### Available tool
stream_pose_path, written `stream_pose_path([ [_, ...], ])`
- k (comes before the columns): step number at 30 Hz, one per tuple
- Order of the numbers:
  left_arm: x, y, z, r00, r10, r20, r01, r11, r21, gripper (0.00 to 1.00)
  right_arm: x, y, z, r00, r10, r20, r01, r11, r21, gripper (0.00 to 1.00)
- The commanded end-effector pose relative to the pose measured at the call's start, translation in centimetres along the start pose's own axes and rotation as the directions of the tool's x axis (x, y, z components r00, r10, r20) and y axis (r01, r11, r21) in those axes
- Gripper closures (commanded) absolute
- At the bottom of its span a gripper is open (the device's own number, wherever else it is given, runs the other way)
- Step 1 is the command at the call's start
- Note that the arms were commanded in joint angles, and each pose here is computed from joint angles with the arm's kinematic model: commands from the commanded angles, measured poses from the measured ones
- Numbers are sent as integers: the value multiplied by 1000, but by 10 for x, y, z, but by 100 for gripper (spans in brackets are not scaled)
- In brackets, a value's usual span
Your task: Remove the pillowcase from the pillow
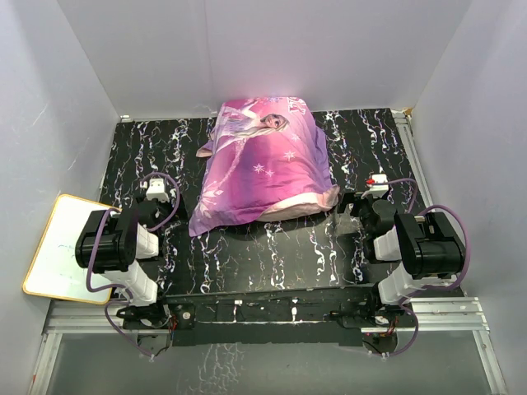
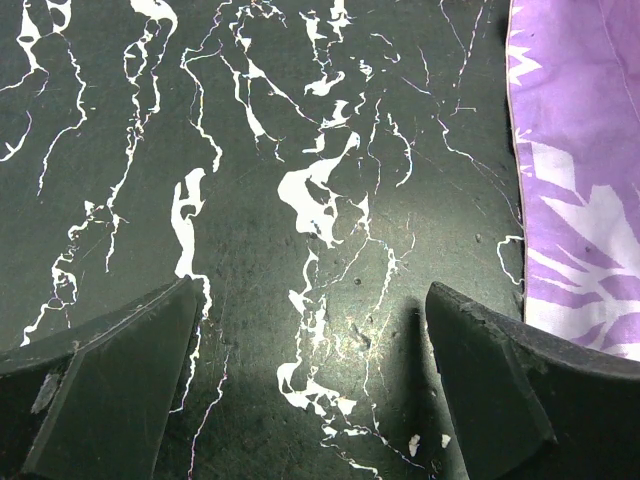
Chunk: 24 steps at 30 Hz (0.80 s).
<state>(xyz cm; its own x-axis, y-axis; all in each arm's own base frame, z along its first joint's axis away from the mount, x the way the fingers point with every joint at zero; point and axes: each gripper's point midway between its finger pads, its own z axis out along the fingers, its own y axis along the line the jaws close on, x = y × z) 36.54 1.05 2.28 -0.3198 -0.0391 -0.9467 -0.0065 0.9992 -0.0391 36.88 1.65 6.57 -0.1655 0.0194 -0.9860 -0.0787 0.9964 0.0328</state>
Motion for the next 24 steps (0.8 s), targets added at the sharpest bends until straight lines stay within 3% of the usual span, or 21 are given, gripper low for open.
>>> stream_pose_path([
  [1, -13, 0, 5, 999, 8, 40, -8, 1000, 0, 3, -21, -2, 7, 998, -12, 68, 12, 1000, 8, 2],
  [11, -17, -3, 6, 999, 9, 47, -10, 1000, 15, 3, -27, -10, 8, 997, -3, 81, -1, 999, 50, 2],
  [12, -20, -3, 8, 999, 14, 31, -14, 1000, 18, 3, -33, -14, 11, 997, 3, 80, -9, 997, 78, 2],
  [13, -25, -4, 11, 1000, 13, 3, -13, 1000, 25, 3, -22, -18, 15, 1000, 10, -11, -9, 994, 113, 1],
  [15, -43, -5, 21, 996, 18, -82, -15, 999, 30, 3, -42, -29, 33, 996, 60, -70, -46, 981, 187, 2],
  [17, -65, -12, 27, 978, 55, -200, -38, 995, 89, 3, -76, -32, 45, 986, 168, -24, -158, 961, 227, 2],
  [19, -89, -27, 25, 956, 99, -277, -44, 979, 197, 3, -103, -36, 48, 931, 352, 93, -364, 893, 266, 2],
  [21, -113, -43, 17, 937, 152, -316, -49, 950, 310, 3, -130, -33, 52, 853, 499, 155, -522, 828, 205, 2],
  [24, -145, -64, 0, 923, 193, -332, -27, 896, 444, 3, -147, -27, 57, 743, 659, 117, -667, 719, 195, 2],
])
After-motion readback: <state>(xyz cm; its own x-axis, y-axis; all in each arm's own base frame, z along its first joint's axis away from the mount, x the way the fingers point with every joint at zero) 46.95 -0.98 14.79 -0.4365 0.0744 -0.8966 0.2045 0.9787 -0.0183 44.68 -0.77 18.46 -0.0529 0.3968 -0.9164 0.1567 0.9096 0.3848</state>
